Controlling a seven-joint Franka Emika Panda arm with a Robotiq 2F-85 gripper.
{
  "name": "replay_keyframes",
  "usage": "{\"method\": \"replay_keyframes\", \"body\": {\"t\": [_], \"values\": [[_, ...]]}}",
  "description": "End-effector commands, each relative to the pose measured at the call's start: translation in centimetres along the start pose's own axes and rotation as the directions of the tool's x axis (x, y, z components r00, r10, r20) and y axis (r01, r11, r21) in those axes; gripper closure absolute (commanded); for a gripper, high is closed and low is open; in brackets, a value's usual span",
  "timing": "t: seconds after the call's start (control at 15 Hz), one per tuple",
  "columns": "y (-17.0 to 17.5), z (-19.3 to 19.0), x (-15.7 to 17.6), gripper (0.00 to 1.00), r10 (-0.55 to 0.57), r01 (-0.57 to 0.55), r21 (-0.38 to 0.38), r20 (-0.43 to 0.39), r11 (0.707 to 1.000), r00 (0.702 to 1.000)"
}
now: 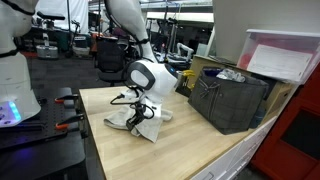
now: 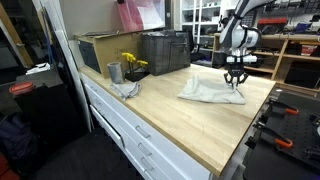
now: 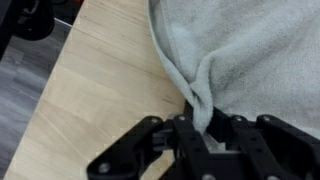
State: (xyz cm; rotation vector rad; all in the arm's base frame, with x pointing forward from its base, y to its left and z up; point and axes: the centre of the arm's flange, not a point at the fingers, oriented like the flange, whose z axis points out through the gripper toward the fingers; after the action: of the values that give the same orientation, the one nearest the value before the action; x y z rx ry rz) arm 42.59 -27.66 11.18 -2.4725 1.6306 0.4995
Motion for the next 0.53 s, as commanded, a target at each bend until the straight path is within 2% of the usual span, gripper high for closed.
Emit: {"method": "replay_keyframes", "body": {"t": [0.0, 0.2, 0.47], "values": [[-0.4, -3.5, -3.2, 0.97, 0.004, -0.011, -0.079, -0.088, 0.997, 0.996], [-2.8, -4.9, -4.5, 0.97, 0.007, -0.038, -0.181, -0.167, 0.983, 0.986], [-8.3, -5.6, -6.7, 0.97, -0.020, -0.060, -0.281, -0.274, 0.958, 0.961]]}}
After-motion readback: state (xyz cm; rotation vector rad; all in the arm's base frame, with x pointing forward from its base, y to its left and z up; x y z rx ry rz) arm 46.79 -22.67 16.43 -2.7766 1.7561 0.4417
